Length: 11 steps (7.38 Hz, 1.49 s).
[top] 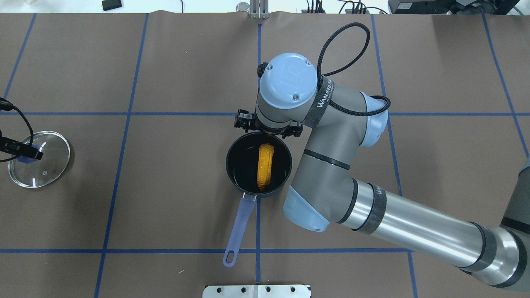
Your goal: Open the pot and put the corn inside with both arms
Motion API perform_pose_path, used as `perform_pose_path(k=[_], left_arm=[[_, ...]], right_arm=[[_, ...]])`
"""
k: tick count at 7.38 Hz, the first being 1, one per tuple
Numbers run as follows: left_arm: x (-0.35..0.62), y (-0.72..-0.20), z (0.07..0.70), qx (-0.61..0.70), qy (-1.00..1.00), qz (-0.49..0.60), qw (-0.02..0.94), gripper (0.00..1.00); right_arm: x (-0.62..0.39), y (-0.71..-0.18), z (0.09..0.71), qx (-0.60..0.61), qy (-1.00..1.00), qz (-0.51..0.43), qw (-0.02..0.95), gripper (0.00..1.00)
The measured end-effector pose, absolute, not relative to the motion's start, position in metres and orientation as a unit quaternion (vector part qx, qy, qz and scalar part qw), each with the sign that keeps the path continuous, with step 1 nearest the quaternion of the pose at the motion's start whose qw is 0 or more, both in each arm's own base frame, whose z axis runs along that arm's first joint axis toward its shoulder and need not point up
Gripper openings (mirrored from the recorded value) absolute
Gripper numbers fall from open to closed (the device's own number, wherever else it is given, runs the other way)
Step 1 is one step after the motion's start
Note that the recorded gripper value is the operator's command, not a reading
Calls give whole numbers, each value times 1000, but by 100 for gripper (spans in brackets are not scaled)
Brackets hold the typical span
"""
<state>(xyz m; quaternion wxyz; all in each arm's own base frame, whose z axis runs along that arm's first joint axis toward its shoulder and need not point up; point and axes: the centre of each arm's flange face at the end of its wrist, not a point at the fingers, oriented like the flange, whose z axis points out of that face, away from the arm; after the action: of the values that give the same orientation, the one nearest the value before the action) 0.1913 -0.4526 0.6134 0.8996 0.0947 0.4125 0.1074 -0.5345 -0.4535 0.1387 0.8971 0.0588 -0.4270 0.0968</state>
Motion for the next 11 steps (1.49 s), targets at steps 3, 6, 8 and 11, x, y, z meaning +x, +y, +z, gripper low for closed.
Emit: perform_pose_path(k=[3,6,8,11], left_arm=[[194,-454,606,97,419,113,896,97],[157,-480,584,87,450,108,882,97],[99,-508,580,100,445,128,881,98],[4,-566,553,109,412,162,890,97]], right_arm=[[-516,-469,142,52,-431,94,896,100],[-402,-540,191,50,-437,57,896,100],[-291,-586,253,61,-437,15,897,100],[-151,-618,376,88,-397,-50,912,100]])
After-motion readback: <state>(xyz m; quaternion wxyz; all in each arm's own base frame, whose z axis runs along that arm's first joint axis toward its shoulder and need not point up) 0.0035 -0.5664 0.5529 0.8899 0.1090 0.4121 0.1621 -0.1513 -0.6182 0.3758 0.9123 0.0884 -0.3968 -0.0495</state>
